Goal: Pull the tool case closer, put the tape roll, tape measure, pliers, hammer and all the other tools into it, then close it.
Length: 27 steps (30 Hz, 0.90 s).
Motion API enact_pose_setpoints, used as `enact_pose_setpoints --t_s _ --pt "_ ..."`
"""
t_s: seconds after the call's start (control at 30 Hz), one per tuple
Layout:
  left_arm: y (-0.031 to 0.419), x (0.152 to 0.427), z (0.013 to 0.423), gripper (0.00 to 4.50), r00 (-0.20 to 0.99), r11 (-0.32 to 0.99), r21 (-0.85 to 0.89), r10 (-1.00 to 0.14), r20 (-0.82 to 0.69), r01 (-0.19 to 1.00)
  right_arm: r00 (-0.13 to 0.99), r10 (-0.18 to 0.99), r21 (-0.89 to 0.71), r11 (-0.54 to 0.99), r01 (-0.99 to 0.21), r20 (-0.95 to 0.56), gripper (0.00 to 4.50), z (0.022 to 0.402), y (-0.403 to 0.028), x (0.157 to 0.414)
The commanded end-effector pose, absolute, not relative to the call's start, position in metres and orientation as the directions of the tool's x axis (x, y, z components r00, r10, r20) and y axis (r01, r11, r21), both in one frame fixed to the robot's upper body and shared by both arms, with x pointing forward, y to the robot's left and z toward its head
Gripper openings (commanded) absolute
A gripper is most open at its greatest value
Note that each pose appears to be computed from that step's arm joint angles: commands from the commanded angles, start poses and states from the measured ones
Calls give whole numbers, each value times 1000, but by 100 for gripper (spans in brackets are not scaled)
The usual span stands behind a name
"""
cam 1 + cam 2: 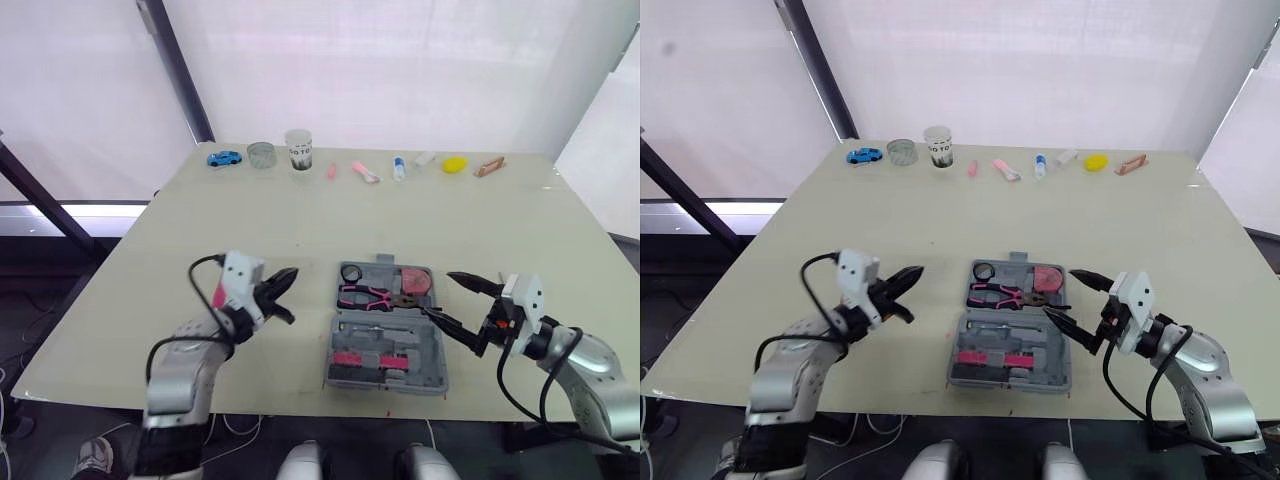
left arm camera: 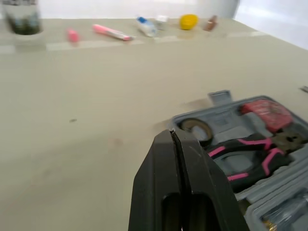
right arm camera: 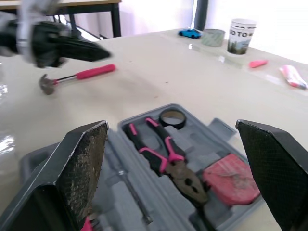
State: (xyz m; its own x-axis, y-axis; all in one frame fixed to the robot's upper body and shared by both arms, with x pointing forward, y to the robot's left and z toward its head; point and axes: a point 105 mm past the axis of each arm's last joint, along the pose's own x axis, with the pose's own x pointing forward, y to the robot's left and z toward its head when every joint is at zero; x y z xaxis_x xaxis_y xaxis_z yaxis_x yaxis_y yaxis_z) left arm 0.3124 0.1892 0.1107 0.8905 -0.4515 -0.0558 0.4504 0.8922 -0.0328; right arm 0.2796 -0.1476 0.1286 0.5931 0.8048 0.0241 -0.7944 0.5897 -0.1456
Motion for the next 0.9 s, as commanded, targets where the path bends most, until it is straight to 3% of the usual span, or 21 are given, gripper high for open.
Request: enact_pose_setpoints --t_s 0.03,0.13,0.17,0.2,0.33,0.43,0.6,0.9 --pt "227 280 115 94 939 937 -72 -343 17 343 601 797 -177 602 -778 67 450 131 -168 284" --pt "247 256 101 167 959 957 -80 -282 -24 279 609 792 -175 607 -776 43 450 121 -188 277" --pt "256 246 95 240 967 965 -85 -252 -45 248 621 783 -159 617 -771 30 450 115 -198 272" --pt "266 235 89 246 972 972 -84 -225 -70 219 633 774 -150 627 -765 10 450 108 -209 265" --pt "289 204 73 428 977 985 -83 -161 -140 150 676 736 -130 666 -734 -44 450 93 -239 244" --pt "304 181 59 440 971 990 -88 -123 -204 107 708 699 -106 700 -707 -104 450 82 -266 222" --pt "315 166 43 440 963 993 -93 -98 -252 76 736 652 -97 733 -673 -181 450 69 -298 205" --pt "311 177 53 440 971 991 -84 -116 -207 101 715 692 -115 705 -699 -105 450 81 -288 219"
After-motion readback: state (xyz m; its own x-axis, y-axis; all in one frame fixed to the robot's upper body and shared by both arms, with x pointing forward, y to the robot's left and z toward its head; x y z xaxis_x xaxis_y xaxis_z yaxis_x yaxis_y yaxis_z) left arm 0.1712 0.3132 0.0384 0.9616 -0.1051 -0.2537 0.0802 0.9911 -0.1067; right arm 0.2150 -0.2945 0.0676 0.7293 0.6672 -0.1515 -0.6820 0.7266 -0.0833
